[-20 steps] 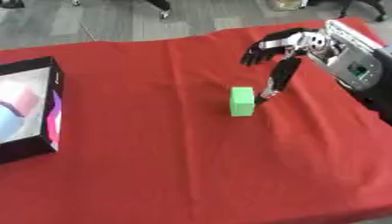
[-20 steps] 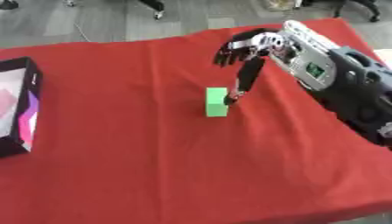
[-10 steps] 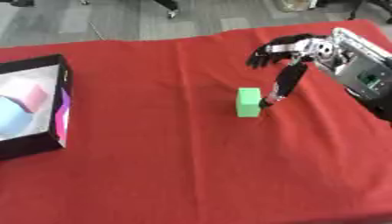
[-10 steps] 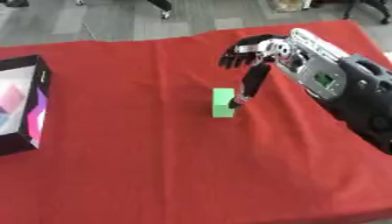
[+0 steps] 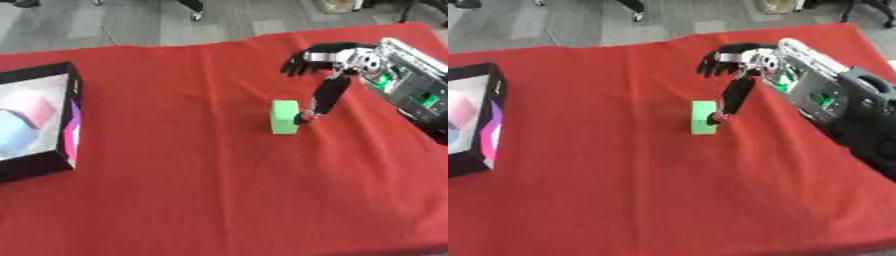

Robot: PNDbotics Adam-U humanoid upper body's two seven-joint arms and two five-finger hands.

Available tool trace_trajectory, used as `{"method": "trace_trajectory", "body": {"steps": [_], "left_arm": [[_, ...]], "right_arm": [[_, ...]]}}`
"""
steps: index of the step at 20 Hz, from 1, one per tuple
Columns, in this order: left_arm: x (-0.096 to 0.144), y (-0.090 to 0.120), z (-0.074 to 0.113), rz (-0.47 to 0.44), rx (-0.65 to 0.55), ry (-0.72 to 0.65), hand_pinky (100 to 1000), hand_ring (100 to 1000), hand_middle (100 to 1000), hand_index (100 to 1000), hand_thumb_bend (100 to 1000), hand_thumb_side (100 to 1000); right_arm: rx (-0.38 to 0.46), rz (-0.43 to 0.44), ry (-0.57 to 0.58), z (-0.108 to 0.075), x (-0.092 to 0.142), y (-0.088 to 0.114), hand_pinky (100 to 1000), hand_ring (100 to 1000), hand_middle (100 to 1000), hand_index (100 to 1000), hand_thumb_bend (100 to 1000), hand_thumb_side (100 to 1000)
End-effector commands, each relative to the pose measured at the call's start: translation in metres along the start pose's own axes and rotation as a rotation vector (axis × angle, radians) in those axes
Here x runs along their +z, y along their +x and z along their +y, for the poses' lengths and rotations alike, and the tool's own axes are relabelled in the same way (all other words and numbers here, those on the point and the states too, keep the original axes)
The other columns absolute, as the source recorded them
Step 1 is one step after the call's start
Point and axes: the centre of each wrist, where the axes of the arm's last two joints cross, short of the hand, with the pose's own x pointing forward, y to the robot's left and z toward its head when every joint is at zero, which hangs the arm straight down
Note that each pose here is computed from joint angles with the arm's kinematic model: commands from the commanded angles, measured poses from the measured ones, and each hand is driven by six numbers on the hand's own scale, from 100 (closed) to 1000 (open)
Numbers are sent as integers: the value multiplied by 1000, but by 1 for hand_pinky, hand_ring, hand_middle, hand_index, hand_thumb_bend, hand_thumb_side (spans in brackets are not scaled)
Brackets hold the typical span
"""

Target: Pick up the objects with one hand, pass them to the other hand, and then place them into the box on the other side of the table.

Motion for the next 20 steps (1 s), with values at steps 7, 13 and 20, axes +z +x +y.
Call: {"method": "trace_trajectory", "body": {"steps": [7, 13, 20], "left_arm": [[-2, 4, 11, -11, -17, 23, 817, 714, 644, 738, 467, 607], [-2, 4, 10, -13, -15, 21, 819, 716, 645, 738, 458, 610], [-2, 6, 9, -20, -12, 14, 821, 718, 647, 738, 449, 614]], "right_arm": [[7, 25, 8, 0, 2, 1, 921, 902, 828, 907, 576, 122], [10, 38, 15, 4, -3, -2, 921, 902, 828, 906, 574, 123], [15, 74, 29, 13, -17, -12, 920, 900, 822, 895, 567, 123]]}}
